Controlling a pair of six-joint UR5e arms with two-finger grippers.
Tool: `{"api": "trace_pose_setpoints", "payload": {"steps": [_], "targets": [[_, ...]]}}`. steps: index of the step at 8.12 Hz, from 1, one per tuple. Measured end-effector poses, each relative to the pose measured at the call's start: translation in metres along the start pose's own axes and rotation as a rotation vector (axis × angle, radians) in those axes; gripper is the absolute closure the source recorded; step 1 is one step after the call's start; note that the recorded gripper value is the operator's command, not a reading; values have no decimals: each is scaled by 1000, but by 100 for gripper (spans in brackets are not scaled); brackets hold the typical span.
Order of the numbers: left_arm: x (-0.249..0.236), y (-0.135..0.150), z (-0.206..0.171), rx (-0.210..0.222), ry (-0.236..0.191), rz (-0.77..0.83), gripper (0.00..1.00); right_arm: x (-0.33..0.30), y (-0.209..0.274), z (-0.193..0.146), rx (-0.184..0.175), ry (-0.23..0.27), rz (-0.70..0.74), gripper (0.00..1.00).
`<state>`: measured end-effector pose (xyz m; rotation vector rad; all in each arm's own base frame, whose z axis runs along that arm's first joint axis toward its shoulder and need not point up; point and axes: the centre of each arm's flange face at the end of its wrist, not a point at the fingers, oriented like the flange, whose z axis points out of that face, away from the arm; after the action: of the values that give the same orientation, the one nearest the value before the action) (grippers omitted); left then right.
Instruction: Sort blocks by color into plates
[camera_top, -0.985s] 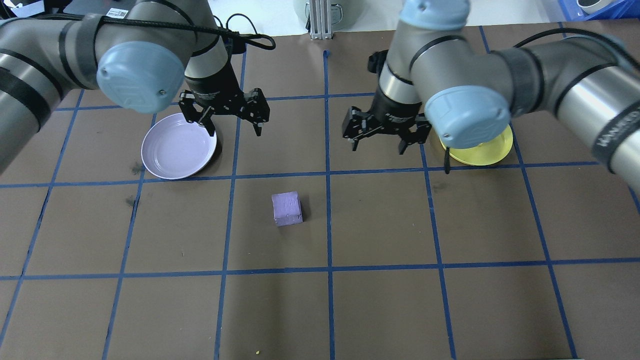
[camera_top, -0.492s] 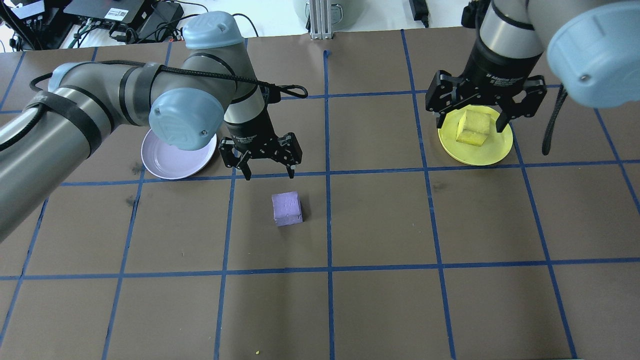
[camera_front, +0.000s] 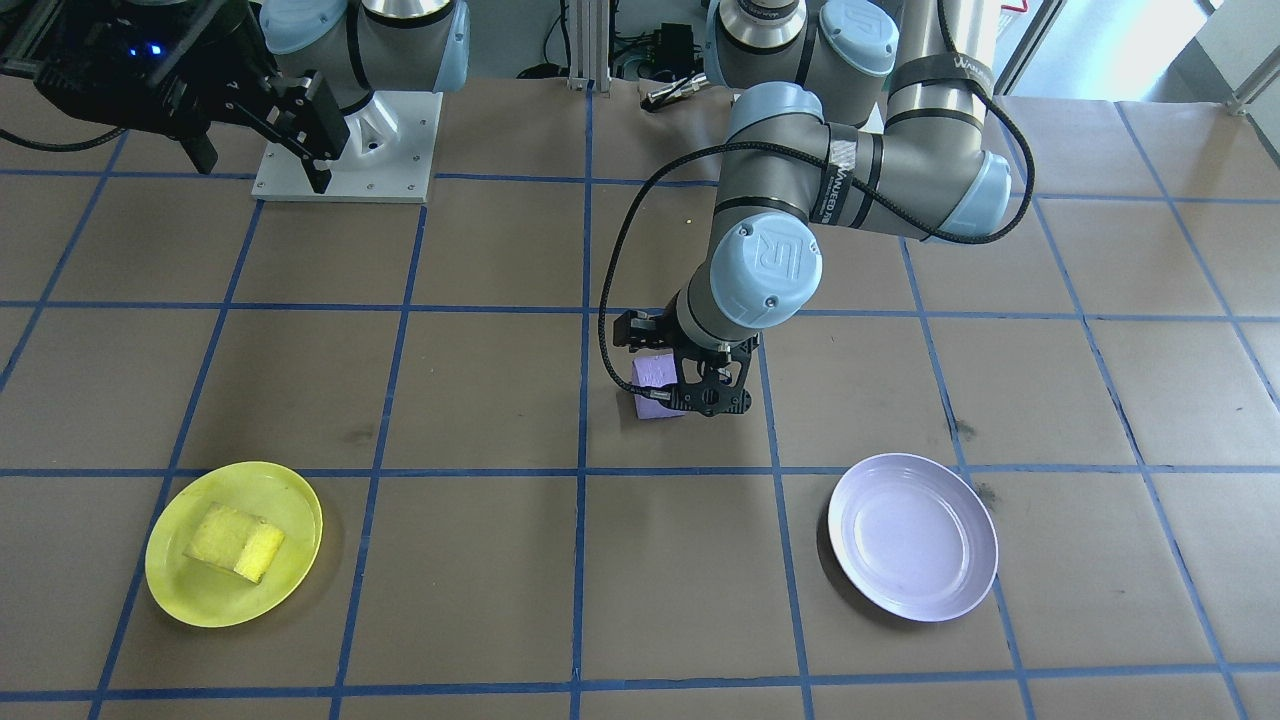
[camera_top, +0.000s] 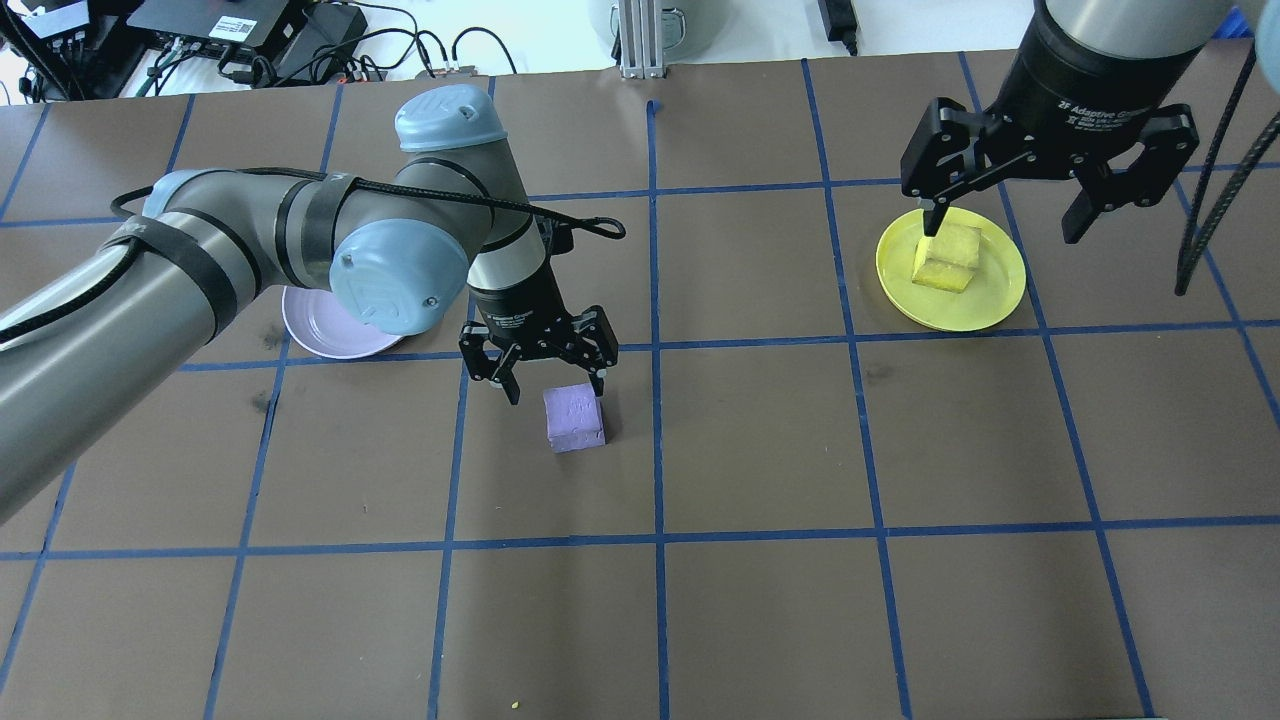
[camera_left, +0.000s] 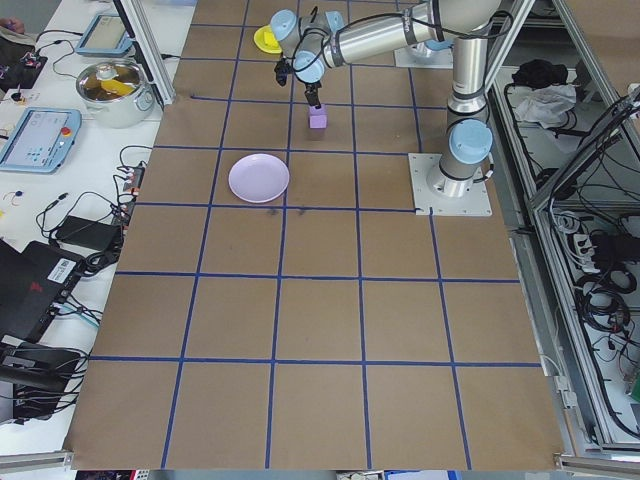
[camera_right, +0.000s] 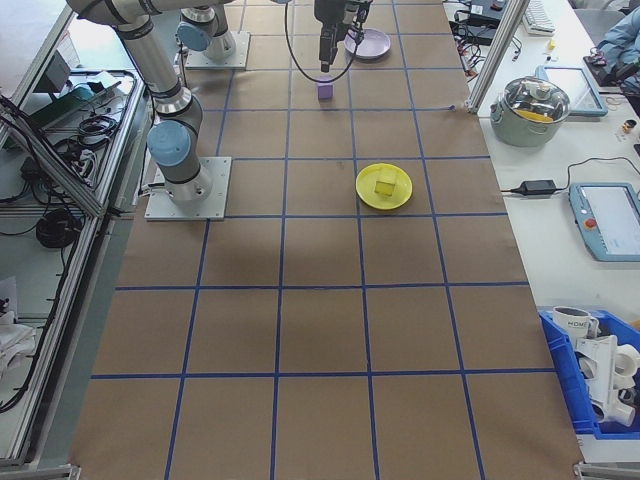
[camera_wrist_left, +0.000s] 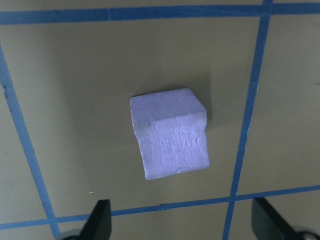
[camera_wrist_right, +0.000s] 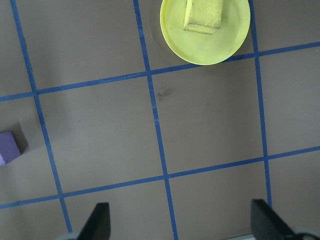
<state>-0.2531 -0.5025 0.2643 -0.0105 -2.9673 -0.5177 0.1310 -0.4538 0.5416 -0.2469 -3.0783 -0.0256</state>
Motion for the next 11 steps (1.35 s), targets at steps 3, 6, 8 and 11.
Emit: {"api": "trace_pose_setpoints", "payload": {"steps": [3, 6, 8, 11], "targets": [[-1, -17, 26, -29, 0, -19, 0, 0, 1, 0, -6, -1, -1, 0], [-3, -33, 49, -49, -4, -25, 0, 1, 0, 1, -7, 6, -1, 0], [-5, -41, 62, -63, -5, -28, 23, 1, 0, 2, -15, 11, -1, 0], [-5, -48, 68, -54, -2, -18, 100, 2, 1, 3, -23, 14, -3, 0]]}}
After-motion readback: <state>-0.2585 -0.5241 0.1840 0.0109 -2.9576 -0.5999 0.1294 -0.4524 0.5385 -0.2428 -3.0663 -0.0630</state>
